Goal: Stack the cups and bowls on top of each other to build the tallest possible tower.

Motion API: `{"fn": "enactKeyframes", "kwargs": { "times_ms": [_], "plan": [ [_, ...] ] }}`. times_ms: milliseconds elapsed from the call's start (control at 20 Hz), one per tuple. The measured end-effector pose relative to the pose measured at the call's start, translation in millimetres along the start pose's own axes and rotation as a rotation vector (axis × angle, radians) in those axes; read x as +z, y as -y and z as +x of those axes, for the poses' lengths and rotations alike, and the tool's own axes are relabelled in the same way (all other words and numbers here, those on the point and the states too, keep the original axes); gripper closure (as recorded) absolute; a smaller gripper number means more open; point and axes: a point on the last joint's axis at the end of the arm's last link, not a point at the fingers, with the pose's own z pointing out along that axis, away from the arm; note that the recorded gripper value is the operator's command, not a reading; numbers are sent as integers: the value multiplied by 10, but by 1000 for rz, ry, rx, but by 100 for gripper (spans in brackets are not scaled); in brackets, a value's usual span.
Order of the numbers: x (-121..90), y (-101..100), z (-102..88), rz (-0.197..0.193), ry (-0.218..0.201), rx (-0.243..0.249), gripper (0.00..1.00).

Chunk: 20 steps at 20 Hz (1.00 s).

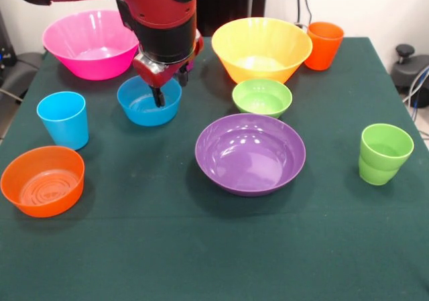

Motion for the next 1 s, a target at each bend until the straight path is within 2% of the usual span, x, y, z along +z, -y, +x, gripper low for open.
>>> {"fn": "enactKeyframes", "kwargs": {
  "times_ms": [200,600,1000],
  "plan": [
    [6,5,4,19,-13,-22,0],
    [5,25,35,42,-31,-30,0],
    [21,-36,35,46,-81,-50,0]
  ]
}}
